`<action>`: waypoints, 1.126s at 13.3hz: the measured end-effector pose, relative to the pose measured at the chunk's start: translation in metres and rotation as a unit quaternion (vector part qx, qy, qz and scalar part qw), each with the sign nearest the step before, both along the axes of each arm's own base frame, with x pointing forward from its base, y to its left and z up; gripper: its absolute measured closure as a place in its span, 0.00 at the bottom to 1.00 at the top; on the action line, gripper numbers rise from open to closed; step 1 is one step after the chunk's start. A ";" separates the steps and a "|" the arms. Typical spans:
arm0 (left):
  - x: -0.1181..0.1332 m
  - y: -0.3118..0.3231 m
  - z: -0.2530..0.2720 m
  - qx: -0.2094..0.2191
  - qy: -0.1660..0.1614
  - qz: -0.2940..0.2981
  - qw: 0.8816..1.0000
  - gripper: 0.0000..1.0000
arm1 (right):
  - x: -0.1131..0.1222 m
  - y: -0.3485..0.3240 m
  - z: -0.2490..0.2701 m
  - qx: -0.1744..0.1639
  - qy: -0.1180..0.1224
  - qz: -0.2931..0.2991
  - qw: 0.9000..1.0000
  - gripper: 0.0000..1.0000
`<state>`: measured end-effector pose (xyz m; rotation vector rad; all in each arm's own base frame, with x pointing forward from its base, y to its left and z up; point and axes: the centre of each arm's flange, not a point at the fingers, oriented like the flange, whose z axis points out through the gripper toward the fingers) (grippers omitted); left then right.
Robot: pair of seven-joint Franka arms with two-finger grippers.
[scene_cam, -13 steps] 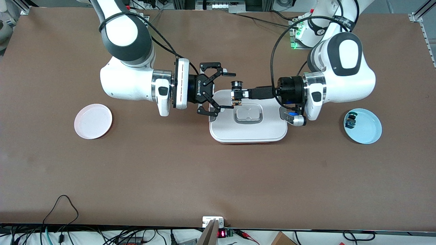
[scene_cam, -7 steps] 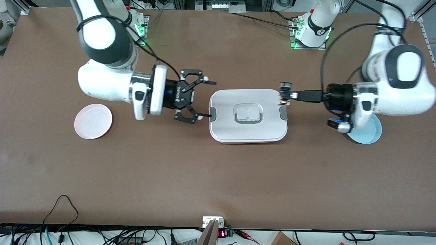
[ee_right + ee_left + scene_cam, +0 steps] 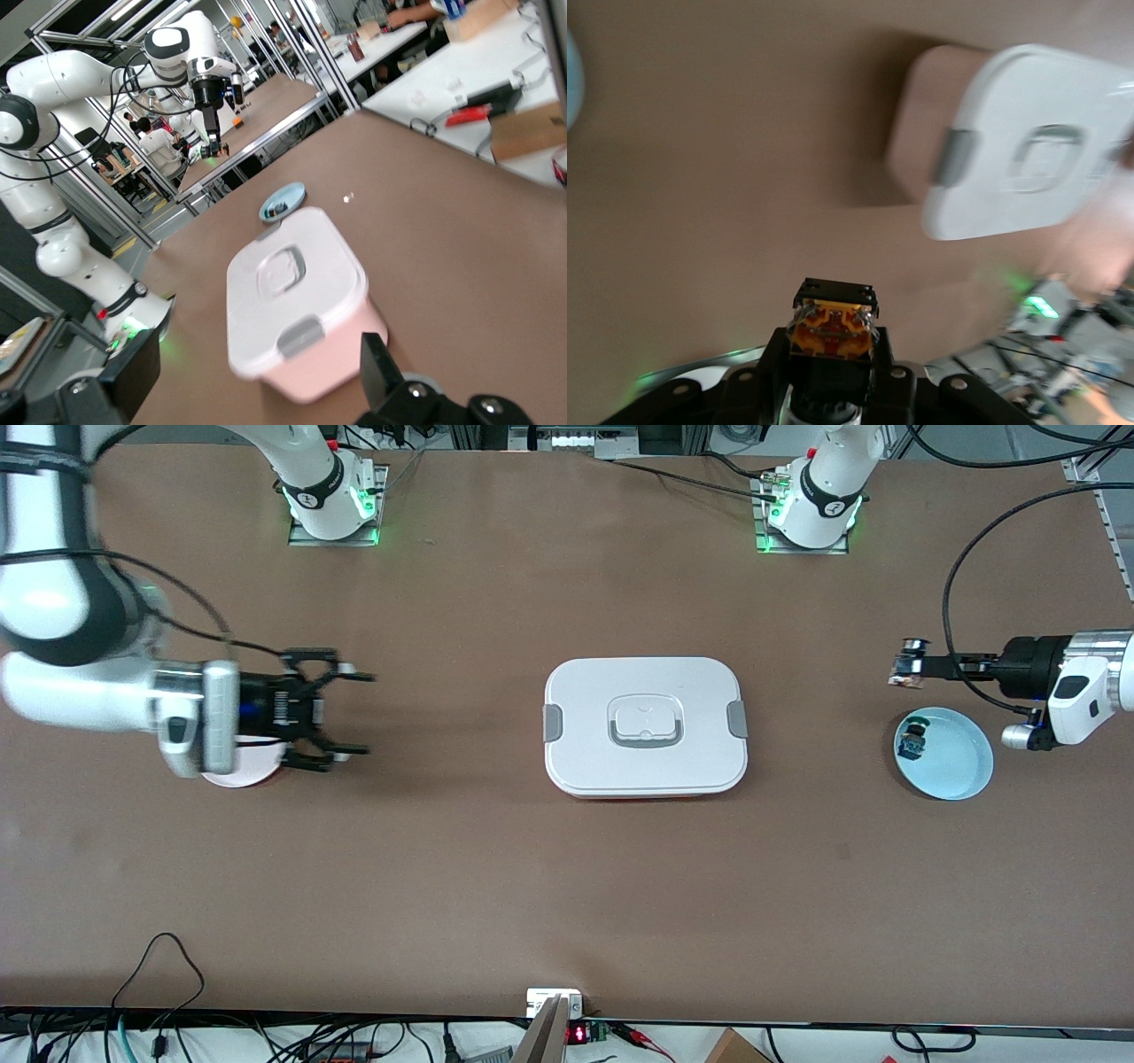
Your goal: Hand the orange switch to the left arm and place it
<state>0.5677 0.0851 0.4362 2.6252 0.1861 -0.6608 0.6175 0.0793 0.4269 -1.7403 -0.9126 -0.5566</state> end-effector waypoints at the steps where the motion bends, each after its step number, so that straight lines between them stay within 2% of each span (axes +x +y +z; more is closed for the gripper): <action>1: -0.004 0.014 -0.008 0.054 0.012 -0.022 0.998 0.59 | -0.003 -0.018 0.003 -0.008 0.024 -0.003 1.000 0.00; 4: -0.001 0.038 -0.033 0.194 0.034 -0.092 0.976 0.59 | -0.009 -0.015 0.007 -0.053 0.103 -0.012 0.993 0.00; 6: 0.013 0.050 -0.068 0.268 0.027 -0.138 0.953 0.59 | -0.010 -0.008 0.016 -0.103 0.172 -0.028 0.979 0.00; 7: 0.019 0.060 -0.093 0.288 0.020 -0.150 0.946 0.59 | -0.010 -0.008 0.026 -0.136 0.198 -0.040 0.970 0.00; 8: 0.024 0.075 -0.121 0.294 0.014 -0.153 0.943 0.59 | -0.009 -0.008 0.039 -0.170 0.225 -0.057 0.958 0.00; 10: 0.025 0.103 -0.172 0.286 0.004 -0.146 0.947 0.59 | -0.008 -0.008 0.056 -0.218 0.287 -0.100 0.927 0.00; 12: 0.027 0.114 -0.204 0.278 -0.015 -0.141 0.950 0.59 | -0.011 -0.010 0.052 -0.276 0.342 -0.139 0.887 0.00; 14: 0.030 0.113 -0.222 0.273 -0.043 -0.141 0.951 0.59 | -0.016 -0.014 0.042 -0.367 0.369 -0.176 0.836 0.00; 15: 0.030 0.110 -0.229 0.271 -0.053 -0.143 0.950 0.59 | -0.019 -0.015 0.039 -0.419 0.372 -0.195 0.805 0.00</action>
